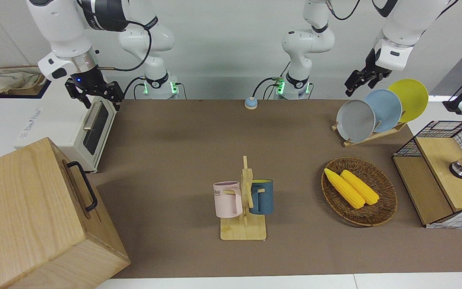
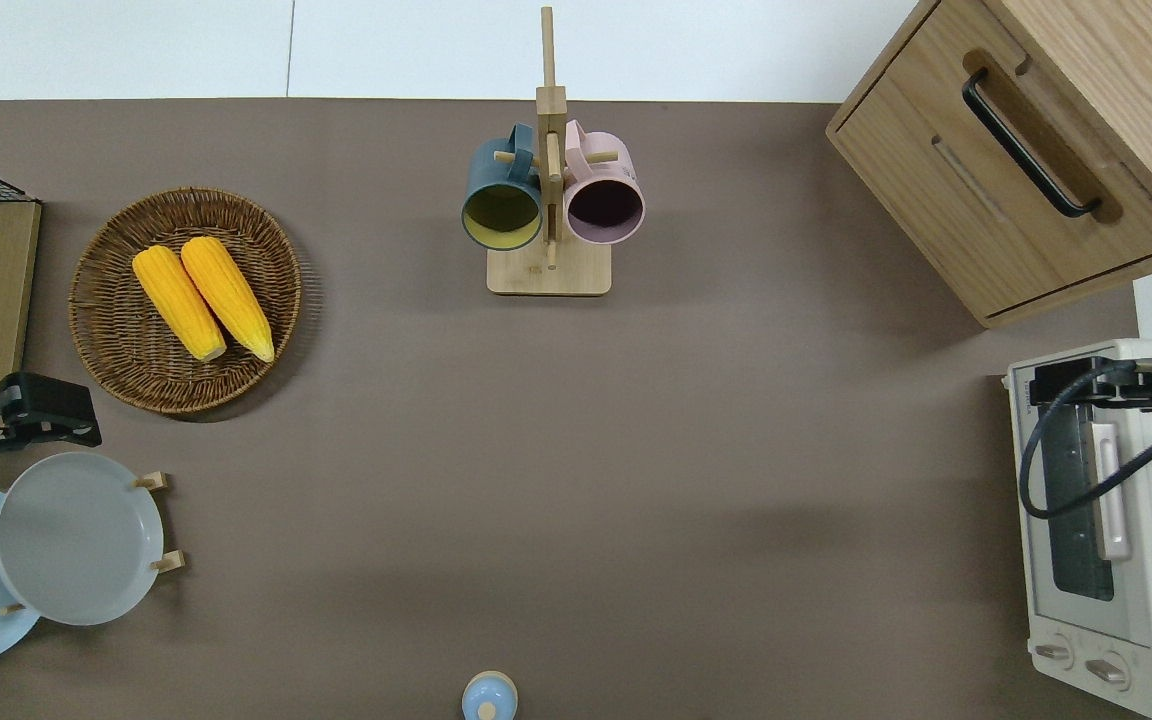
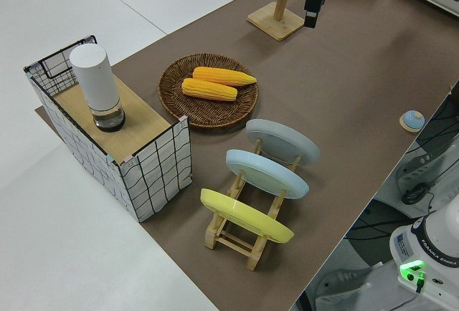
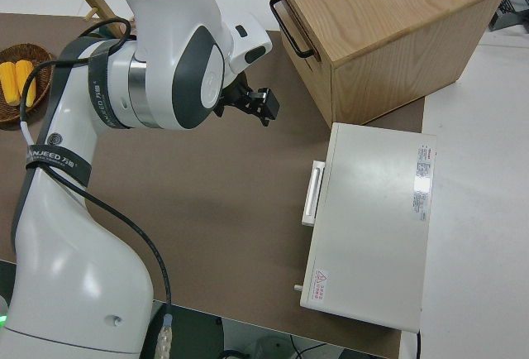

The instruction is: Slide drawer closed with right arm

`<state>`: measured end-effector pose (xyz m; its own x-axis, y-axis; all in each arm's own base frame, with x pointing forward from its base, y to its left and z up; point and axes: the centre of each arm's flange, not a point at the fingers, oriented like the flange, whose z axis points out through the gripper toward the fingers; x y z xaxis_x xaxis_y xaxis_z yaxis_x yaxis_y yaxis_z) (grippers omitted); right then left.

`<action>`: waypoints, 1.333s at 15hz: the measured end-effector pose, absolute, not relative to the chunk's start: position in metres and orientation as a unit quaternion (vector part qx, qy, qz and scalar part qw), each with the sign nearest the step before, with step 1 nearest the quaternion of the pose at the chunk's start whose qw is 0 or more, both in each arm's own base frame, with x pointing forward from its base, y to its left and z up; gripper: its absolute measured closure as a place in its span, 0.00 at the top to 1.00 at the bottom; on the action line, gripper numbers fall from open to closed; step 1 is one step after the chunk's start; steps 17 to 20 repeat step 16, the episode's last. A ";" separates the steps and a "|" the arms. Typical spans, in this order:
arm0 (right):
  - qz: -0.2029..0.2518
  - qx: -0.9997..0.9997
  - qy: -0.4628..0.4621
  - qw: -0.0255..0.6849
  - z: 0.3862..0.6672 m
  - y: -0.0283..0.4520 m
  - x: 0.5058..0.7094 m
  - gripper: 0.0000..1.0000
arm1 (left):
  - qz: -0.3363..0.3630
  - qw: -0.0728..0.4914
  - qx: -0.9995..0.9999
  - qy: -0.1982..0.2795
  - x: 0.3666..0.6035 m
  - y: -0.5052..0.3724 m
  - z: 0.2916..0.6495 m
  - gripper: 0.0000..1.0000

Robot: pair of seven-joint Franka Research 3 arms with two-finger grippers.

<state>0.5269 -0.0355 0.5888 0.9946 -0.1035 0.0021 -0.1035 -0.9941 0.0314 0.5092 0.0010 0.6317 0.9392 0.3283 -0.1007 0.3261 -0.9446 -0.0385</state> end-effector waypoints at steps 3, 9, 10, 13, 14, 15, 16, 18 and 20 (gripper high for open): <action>0.008 0.998 -0.058 0.013 0.596 -0.044 0.528 0.99 | 0.053 0.011 -0.985 -0.166 0.509 0.001 0.632 1.00; 0.036 0.998 -0.057 0.016 0.624 -0.042 0.546 0.99 | 0.053 0.011 -0.985 -0.166 0.509 0.001 0.632 1.00; 0.037 0.998 -0.055 0.017 0.625 -0.041 0.547 0.99 | 0.053 0.011 -0.985 -0.166 0.509 0.001 0.632 1.00; 0.035 0.998 -0.054 0.017 0.625 -0.039 0.549 0.99 | 0.053 0.011 -0.985 -0.166 0.509 0.001 0.632 1.00; 0.032 0.998 -0.054 0.017 0.625 -0.038 0.549 0.99 | 0.053 0.011 -0.985 -0.166 0.509 0.001 0.632 1.00; 0.030 0.998 -0.054 0.017 0.625 -0.038 0.549 0.99 | 0.053 0.011 -0.985 -0.166 0.509 0.001 0.632 1.00; 0.029 0.998 -0.053 0.017 0.625 -0.038 0.549 0.99 | 0.053 0.011 -0.985 -0.166 0.509 0.001 0.632 1.00; 0.029 0.998 -0.053 0.017 0.625 -0.038 0.549 0.99 | 0.053 0.011 -0.985 -0.166 0.509 0.001 0.632 1.00; 0.029 0.998 -0.053 0.017 0.625 -0.038 0.549 0.99 | 0.053 0.011 -0.985 -0.166 0.509 0.001 0.632 1.00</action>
